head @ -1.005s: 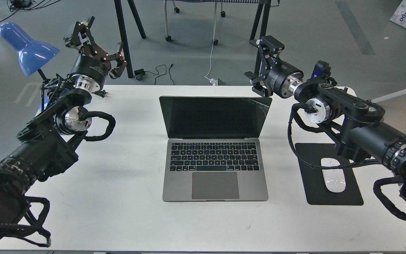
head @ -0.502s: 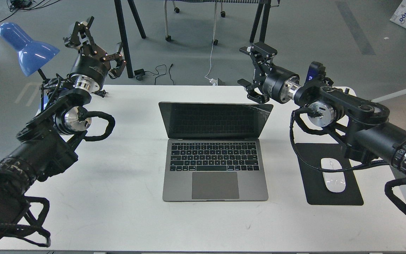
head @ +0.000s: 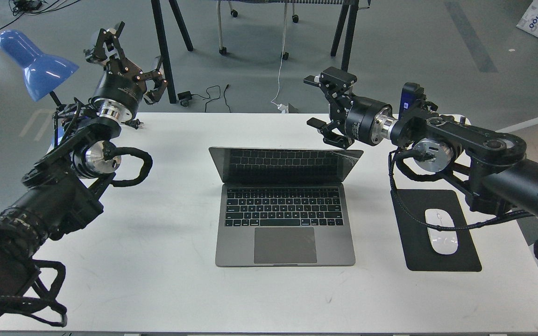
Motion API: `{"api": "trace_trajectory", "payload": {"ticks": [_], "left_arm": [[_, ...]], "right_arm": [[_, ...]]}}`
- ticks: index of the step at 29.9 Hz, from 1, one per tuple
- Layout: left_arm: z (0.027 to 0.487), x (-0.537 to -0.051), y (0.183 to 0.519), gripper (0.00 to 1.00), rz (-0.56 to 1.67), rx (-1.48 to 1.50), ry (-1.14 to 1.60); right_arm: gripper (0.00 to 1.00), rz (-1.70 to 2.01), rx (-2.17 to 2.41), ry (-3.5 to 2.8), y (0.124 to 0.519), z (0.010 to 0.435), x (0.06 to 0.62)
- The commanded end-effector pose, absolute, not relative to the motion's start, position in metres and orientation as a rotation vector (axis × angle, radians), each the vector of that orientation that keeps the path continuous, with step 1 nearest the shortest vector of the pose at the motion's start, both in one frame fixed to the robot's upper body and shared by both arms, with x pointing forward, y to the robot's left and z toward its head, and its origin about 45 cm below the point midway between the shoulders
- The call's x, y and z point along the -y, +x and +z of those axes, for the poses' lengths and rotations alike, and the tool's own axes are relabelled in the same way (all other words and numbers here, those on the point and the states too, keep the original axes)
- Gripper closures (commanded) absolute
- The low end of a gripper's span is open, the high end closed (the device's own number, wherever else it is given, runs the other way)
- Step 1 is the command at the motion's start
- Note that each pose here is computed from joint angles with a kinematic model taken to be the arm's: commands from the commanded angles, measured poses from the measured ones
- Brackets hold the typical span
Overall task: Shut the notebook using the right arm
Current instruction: 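Push the top of the laptop screen down with the right gripper, then press the lid flat onto the laptop base with the right gripper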
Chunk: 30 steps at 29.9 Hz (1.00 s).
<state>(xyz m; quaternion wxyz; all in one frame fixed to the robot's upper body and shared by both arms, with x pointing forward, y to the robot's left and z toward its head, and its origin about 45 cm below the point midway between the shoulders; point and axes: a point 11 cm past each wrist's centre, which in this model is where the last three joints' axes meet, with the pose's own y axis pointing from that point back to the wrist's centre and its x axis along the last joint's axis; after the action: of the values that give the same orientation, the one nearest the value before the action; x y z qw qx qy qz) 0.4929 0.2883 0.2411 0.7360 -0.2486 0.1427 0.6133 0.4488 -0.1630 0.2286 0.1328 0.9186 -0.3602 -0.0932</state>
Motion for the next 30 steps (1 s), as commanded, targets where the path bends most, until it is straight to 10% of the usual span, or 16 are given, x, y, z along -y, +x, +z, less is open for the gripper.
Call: {"api": "trace_trajectory", "payload": {"ticks": [1,30], "left_arm": [[0.241,-0.288,0.493,0.0,1.347,-0.314,-0.546],[0.241,-0.289,0.493,0.0,1.35,-0.314,-0.546]], "right_arm": [[0.0,-0.236,0.951,2.651,0.439,0.221,0.157],[0.0,-0.08,0.482,2.429,0.371,0.152,0.144]]}}
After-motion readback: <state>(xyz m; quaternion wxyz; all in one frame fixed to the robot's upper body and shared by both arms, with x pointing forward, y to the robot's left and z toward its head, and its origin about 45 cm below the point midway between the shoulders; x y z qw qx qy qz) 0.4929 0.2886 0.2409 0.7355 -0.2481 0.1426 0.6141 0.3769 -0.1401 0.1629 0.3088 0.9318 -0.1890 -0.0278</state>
